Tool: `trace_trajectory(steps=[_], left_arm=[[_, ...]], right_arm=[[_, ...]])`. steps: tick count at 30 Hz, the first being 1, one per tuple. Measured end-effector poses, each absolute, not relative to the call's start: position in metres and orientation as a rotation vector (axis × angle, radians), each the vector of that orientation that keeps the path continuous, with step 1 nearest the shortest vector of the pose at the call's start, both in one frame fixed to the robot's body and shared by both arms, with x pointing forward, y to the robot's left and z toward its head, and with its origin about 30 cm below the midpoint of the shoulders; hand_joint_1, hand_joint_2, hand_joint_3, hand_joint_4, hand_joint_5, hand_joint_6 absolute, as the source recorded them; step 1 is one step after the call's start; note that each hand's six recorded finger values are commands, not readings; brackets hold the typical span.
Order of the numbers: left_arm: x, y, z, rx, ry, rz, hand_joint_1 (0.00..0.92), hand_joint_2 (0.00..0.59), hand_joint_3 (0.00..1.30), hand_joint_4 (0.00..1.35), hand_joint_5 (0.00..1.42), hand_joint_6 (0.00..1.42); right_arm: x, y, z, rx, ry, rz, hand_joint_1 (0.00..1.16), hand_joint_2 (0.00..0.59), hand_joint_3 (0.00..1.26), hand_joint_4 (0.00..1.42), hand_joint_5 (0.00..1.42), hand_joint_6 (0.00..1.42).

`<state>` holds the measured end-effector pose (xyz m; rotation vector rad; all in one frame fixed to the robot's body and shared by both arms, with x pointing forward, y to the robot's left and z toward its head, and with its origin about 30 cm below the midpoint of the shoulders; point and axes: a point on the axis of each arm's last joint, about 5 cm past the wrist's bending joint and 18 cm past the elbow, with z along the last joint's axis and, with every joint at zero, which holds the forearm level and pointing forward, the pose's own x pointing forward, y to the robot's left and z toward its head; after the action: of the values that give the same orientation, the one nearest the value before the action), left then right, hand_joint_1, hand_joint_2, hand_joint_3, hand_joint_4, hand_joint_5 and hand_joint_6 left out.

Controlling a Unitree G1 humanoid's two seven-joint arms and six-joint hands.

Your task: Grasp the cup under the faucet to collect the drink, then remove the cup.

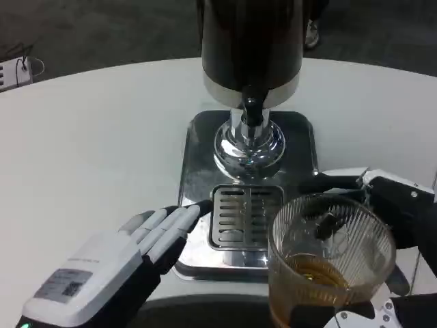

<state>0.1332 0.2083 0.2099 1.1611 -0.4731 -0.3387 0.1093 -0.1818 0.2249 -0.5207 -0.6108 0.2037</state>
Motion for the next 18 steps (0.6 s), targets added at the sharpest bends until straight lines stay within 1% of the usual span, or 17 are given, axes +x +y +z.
trace_trajectory(steps=[18], left_arm=[[0.1320, 0.2086, 0.2085, 1.161, -0.457, -0.350, 0.000, 0.061, 0.00, 0.00, 0.00, 0.00]], right_arm=[[0.1062, -0.1831, 0.2236, -0.523, -0.592, 0.200, 0.98, 0.097, 1.06, 1.24, 1.36, 1.42]])
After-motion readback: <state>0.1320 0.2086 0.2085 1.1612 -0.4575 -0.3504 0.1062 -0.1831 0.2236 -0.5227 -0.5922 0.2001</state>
